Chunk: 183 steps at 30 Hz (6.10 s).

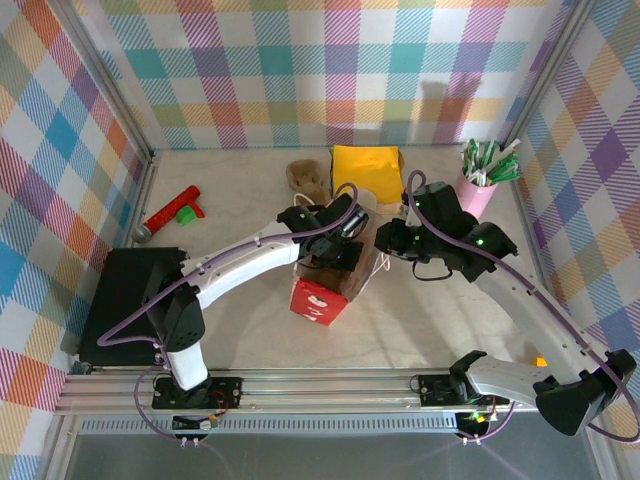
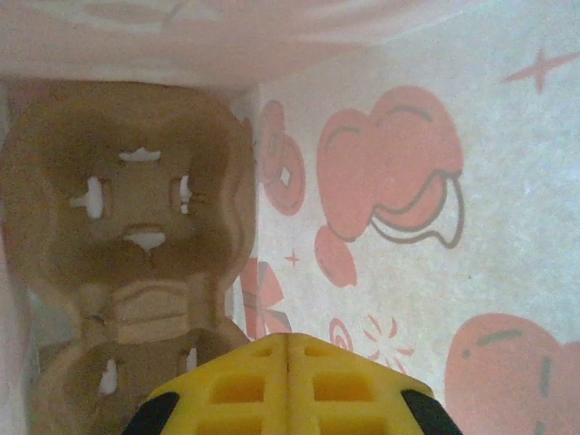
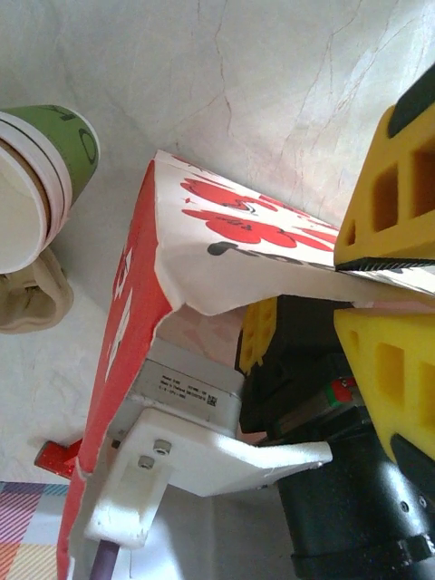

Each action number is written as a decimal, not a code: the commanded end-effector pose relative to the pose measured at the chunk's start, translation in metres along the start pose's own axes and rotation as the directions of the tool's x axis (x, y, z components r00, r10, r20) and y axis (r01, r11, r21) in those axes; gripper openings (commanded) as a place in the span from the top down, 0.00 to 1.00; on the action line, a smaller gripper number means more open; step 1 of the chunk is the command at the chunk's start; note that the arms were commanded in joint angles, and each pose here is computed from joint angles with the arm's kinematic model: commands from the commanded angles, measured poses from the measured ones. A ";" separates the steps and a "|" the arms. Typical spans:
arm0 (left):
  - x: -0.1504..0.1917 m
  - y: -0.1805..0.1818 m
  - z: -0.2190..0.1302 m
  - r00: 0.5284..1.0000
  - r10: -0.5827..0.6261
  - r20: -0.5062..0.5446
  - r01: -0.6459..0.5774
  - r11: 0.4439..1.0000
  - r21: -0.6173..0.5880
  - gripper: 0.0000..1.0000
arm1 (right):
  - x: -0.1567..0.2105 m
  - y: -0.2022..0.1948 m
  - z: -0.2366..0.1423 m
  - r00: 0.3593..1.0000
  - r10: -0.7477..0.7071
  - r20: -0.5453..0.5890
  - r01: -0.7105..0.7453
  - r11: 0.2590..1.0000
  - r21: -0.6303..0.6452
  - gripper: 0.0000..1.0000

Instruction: Pack the takeout coffee

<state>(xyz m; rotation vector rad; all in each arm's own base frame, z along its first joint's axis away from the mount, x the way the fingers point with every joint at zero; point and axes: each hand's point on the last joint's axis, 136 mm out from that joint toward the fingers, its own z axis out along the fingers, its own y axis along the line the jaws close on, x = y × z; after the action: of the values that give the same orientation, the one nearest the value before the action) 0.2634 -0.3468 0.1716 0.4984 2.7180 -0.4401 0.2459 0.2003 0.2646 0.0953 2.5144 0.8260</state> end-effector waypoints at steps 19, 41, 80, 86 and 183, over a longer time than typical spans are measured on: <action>0.009 -0.081 -0.135 0.990 -0.042 0.132 -0.031 0.860 0.510 0.92 | -0.006 0.011 -0.015 0.999 -0.027 0.026 0.027 0.999 -0.018 0.83; 0.026 0.097 -0.268 0.768 -0.156 0.621 0.175 0.984 0.031 0.89 | -0.035 0.068 0.041 0.982 -0.188 0.021 0.186 0.979 0.088 0.38; 0.045 0.117 -0.280 0.717 -0.146 0.681 0.169 0.985 0.033 0.91 | 0.049 0.117 -0.005 0.829 -0.485 0.279 0.534 0.833 -0.141 1.00; 0.042 0.116 -0.280 0.715 -0.139 0.685 0.165 0.986 0.028 0.92 | 0.064 0.130 -0.019 0.781 -0.525 0.338 0.603 0.774 -0.193 1.00; 0.144 0.037 0.074 0.914 -0.190 -0.359 0.129 0.974 -0.187 0.99 | 0.034 -0.008 0.010 0.976 0.190 0.111 -0.202 0.973 0.110 1.00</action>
<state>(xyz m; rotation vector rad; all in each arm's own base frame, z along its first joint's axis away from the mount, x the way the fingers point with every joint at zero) 0.1788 -0.3057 0.0576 0.3749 3.0826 -0.2139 0.2217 0.2134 0.2336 0.3976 2.5052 0.7388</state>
